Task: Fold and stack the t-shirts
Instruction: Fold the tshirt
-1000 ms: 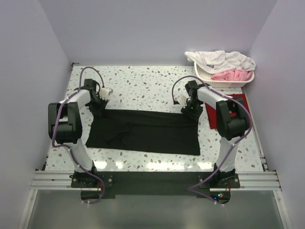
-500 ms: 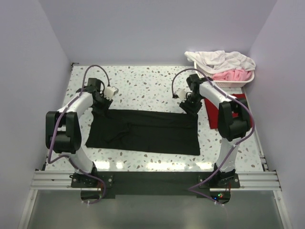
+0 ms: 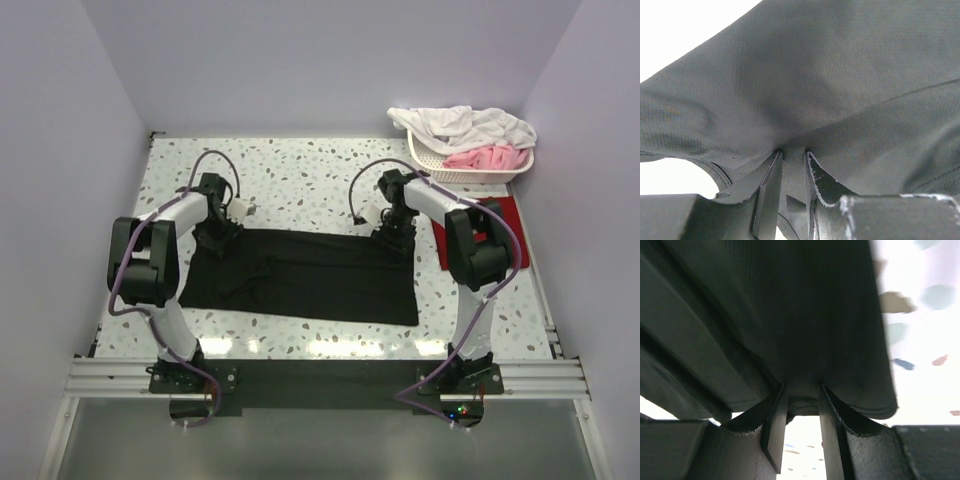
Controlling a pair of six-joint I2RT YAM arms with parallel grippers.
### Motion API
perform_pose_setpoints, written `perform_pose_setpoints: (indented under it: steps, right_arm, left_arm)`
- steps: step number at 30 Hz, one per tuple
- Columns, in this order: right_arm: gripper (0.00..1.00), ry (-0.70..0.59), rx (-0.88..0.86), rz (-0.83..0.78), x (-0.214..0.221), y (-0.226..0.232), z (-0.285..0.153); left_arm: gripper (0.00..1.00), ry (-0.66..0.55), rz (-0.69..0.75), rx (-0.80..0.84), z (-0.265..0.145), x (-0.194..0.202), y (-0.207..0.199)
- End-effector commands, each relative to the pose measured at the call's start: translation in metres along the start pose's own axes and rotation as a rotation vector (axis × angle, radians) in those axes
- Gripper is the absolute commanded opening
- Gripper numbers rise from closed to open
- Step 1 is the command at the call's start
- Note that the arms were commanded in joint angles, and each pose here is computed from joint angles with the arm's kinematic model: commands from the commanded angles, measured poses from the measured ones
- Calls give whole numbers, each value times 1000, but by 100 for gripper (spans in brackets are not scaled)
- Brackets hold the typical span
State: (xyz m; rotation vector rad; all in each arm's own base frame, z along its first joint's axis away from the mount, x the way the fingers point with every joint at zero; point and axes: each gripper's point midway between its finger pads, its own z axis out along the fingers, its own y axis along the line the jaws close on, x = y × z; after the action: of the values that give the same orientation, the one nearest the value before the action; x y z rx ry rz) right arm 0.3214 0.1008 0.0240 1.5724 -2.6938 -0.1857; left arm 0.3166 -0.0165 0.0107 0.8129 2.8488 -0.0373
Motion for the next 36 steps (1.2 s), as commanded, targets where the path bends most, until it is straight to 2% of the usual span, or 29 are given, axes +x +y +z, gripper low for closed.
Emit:
perform_pose_setpoints:
  steps: [1,3,5,6,7,8,9,11,12,14,15,18,20,26,30,34,36]
  right_arm:
    - [35,58,-13,-56,12,8,3]
    - [36,61,-39,-75,12,18,2]
    - [36,63,-59,-82,12,27,3]
    - [36,54,-73,-93,8,35,2]
    - [36,59,-83,-98,9,41,4]
    - [37,61,-91,-101,8,46,4]
    - [37,57,-103,-121,6,56,3]
    - [38,47,-128,-128,2,68,-1]
    - [38,29,-131,-131,-3,72,-6]
    - [39,-16,-154,-117,-12,78,-16]
    - [39,-22,-168,-105,-13,81,-20]
    - [39,-85,-149,-110,-29,77,-33]
    - [38,-88,-114,-106,-34,68,-30]
    - [31,-7,-81,-109,-35,47,-2]
    - [27,49,-90,-113,-25,45,16]
    - [27,92,-113,-137,-12,59,26]
    - [27,132,-140,-161,-2,75,31]
  left_arm:
    - [29,64,-7,-31,32,-2,16]
    - [28,82,3,-22,50,-12,23]
    - [28,6,15,-53,52,-56,44]
    - [28,23,17,-24,73,-64,44]
    - [28,-74,18,-43,60,-111,61]
    - [28,-111,19,-52,59,-132,68]
    - [28,-183,23,-70,52,-170,81]
    - [29,-296,20,-56,36,-211,88]
    - [31,-400,22,-77,8,-243,96]
    - [33,-518,46,-48,-23,-268,91]
    - [37,-602,56,-73,-54,-279,92]
    - [45,-698,61,-80,-97,-278,82]
    - [46,-698,43,-62,-105,-267,73]
    - [44,-547,-25,26,-89,-200,39]
    - [44,-502,-39,40,-85,-175,28]
    - [44,-415,-67,55,-71,-151,22]
    - [48,-358,-79,75,-60,-138,17]
